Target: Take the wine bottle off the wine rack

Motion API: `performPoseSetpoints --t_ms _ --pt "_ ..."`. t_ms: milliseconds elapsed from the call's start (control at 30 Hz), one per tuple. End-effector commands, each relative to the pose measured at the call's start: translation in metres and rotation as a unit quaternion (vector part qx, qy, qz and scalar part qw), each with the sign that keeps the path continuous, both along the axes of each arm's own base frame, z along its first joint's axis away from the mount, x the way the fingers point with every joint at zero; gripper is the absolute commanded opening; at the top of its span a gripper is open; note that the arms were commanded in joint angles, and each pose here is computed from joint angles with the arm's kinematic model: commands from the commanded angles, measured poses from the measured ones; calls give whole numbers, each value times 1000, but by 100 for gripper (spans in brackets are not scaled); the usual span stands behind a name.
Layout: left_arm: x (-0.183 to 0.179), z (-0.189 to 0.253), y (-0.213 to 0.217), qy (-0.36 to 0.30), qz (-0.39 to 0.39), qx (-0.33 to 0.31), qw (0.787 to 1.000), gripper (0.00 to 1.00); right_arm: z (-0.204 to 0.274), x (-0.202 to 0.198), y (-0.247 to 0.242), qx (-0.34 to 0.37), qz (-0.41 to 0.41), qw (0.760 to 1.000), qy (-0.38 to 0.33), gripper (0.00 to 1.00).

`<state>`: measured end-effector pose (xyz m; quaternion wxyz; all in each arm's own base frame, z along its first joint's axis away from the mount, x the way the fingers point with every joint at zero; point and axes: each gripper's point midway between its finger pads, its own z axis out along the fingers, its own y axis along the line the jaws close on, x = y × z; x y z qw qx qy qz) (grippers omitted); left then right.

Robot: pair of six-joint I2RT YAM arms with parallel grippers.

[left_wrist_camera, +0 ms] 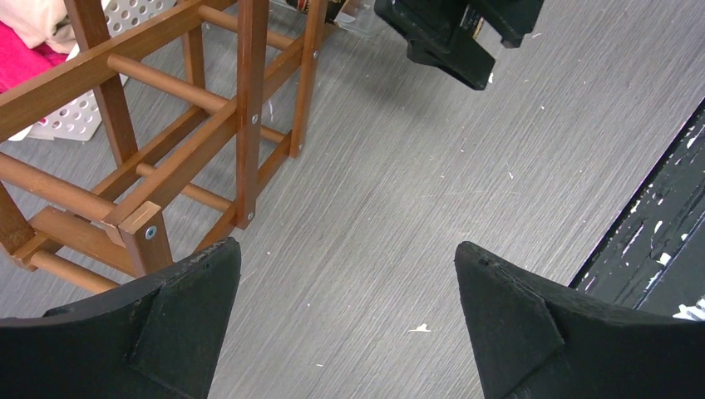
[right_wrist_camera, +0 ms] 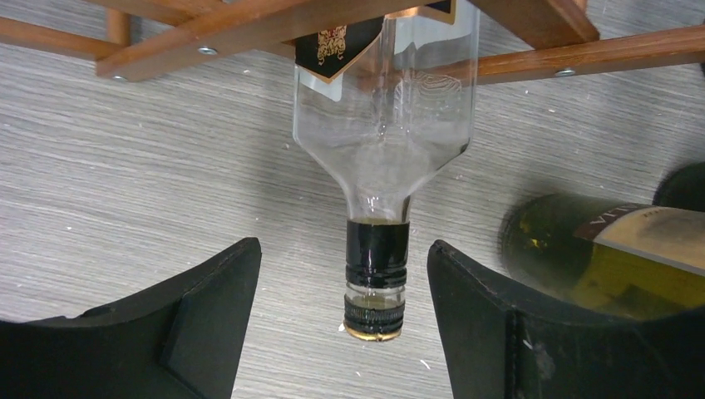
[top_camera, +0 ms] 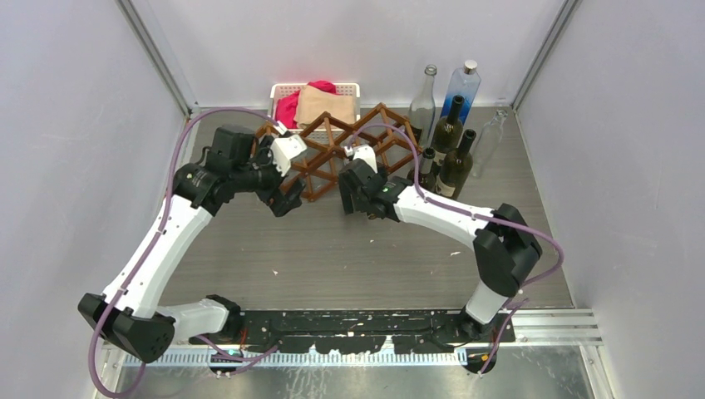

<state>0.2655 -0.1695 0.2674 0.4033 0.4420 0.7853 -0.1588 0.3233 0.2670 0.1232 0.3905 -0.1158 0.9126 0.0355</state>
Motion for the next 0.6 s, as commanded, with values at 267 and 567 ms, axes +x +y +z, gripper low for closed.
performPoseSetpoints --t_ms 267,567 --pt "-2 24 -2 -44 -15 -22 999 100 -20 35 -1 -22 -9 1000 -10 72" --pt "-3 24 -3 -43 -16 -24 999 100 -33 44 8 -30 10 999 -4 60"
